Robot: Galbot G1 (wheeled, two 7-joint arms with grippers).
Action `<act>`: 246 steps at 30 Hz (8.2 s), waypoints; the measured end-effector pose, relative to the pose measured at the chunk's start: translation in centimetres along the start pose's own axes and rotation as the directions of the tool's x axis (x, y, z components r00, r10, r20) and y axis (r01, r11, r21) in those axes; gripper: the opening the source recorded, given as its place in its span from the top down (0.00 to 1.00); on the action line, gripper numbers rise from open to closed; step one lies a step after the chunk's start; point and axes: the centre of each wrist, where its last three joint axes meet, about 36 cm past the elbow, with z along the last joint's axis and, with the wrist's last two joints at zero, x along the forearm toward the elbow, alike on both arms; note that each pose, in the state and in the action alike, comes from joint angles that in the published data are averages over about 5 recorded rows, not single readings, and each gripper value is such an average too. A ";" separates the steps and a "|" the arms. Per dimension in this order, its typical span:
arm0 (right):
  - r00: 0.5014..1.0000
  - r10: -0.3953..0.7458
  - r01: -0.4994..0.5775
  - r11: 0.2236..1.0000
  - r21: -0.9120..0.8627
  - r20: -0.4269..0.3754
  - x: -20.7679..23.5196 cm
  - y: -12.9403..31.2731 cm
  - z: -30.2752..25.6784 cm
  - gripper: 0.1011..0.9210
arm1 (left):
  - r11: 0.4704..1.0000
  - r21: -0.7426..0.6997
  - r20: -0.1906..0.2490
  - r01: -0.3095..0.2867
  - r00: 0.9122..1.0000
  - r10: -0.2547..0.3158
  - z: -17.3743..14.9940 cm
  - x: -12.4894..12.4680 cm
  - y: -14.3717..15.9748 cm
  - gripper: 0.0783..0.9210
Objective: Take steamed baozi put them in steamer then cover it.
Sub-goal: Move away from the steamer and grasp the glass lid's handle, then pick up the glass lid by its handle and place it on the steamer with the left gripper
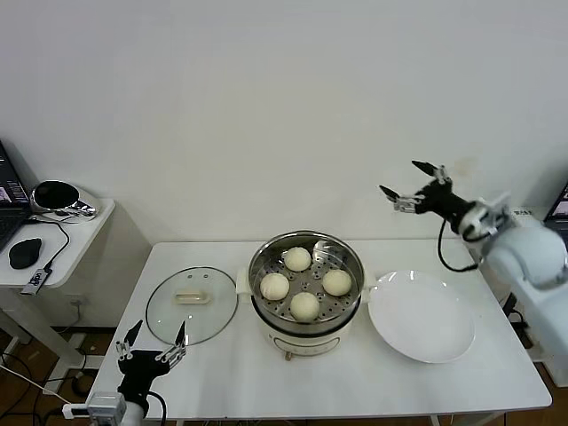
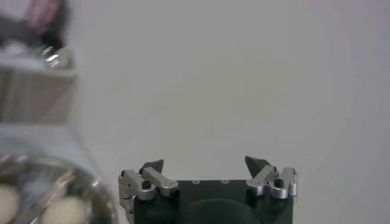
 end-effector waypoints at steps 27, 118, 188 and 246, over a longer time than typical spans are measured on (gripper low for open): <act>0.897 0.406 -0.441 0.802 -0.403 -0.172 16.5 11.0 15.1 0.12 | 0.622 -0.747 0.218 0.236 0.970 -0.106 5.6 -6.5 1.1 0.12; 0.832 0.471 -0.555 0.723 -0.412 -0.294 19.6 16.8 20.4 0.12 | 0.199 -0.965 0.134 0.170 0.974 -0.183 12.5 -26.8 0.1 0.22; 0.872 0.423 -0.488 0.789 -0.373 -0.246 17.6 17.7 17.1 0.12 | 0.259 -0.908 0.223 0.329 0.903 -0.367 -7.7 -12.9 -11.9 0.92; 0.837 0.472 -0.545 0.762 -0.350 -0.277 18.1 17.9 18.5 0.12 | 0.244 -0.958 0.154 0.150 0.988 -0.001 -9.1 -16.2 -29.4 0.92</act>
